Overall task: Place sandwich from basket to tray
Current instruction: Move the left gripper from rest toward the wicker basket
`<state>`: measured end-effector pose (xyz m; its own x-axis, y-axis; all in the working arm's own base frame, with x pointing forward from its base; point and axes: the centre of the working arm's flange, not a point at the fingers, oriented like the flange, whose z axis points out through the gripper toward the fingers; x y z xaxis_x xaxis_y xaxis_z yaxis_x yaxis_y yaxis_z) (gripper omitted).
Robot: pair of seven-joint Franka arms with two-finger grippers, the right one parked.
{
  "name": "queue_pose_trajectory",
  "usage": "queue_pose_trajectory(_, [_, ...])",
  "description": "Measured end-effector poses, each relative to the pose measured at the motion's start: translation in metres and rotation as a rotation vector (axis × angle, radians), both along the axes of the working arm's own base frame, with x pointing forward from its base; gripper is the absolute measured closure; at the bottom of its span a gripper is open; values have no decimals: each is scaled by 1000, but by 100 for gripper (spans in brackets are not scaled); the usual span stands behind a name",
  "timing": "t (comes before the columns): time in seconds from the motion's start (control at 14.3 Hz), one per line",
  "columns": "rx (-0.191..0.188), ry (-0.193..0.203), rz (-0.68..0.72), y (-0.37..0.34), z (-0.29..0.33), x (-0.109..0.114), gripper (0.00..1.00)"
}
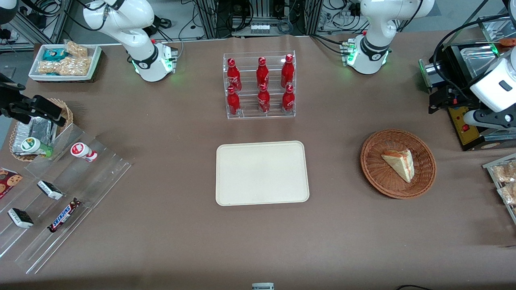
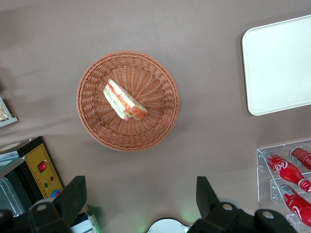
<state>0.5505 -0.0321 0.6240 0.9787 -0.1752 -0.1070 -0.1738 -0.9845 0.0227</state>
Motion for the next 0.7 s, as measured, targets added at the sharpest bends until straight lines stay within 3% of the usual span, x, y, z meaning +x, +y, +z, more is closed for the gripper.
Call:
queue_pose_trajectory(0.49, [5, 10, 42, 0, -4, 0, 0])
queue_pose_trajectory(0.7, [9, 66, 35, -4, -28, 3, 0])
